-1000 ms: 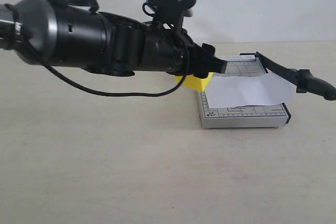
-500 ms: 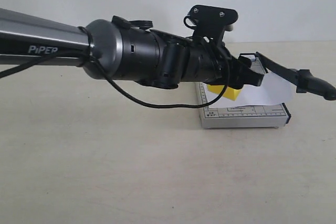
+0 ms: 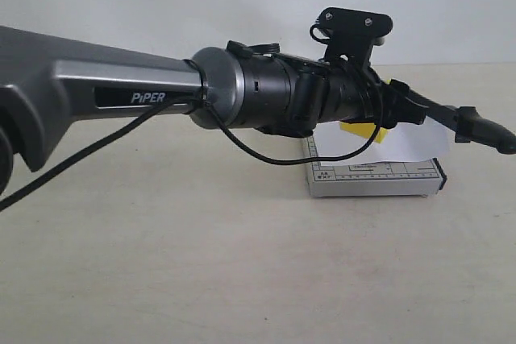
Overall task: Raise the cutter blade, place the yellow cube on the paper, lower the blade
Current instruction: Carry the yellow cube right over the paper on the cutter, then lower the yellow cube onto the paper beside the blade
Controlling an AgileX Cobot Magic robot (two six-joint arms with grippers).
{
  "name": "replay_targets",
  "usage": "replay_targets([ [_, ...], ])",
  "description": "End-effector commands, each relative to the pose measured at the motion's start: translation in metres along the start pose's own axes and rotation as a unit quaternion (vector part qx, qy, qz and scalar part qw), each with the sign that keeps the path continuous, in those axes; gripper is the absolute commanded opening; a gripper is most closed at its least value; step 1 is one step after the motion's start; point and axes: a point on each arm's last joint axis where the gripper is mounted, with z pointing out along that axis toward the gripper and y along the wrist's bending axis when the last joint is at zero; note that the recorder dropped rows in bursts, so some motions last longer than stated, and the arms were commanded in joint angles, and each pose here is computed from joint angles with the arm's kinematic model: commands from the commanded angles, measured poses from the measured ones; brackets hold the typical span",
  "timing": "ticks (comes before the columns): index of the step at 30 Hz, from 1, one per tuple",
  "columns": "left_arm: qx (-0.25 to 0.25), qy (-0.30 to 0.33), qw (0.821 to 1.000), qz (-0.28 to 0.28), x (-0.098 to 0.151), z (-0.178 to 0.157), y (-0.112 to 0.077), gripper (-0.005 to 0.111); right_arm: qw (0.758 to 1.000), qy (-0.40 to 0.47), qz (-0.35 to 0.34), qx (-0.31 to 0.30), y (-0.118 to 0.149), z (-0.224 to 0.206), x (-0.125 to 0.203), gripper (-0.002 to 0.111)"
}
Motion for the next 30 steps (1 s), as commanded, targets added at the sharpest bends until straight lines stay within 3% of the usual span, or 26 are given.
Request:
replay_targets([
  [1, -0.017, 0.005, 1.000, -0.008, -0.001, 0.004, 0.001, 0.004, 1.000, 0.000, -0.004, 0.000, 0.000, 0.000, 0.001, 0.000],
  [5, -0.051, 0.028, 0.998, -0.025, 0.003, 0.004, 0.007, 0.004, 1.000, 0.000, -0.004, 0.001, 0.000, 0.000, 0.000, 0.000],
  [17, -0.043, 0.035, 0.998, -0.014, 0.010, 0.010, 0.001, 0.004, 1.000, 0.000, -0.004, 0.001, 0.000, 0.000, 0.000, 0.000],
  [21, -0.018, 0.026, 0.999, -0.013, 0.013, 0.014, -0.006, 0.004, 1.000, 0.000, -0.004, 0.001, 0.000, 0.000, 0.000, 0.000],
  [30, -0.031, 0.031, 0.999, -0.012, 0.013, 0.014, -0.002, 0.004, 1.000, 0.000, -0.004, 0.001, 0.000, 0.000, 0.000, 0.000],
])
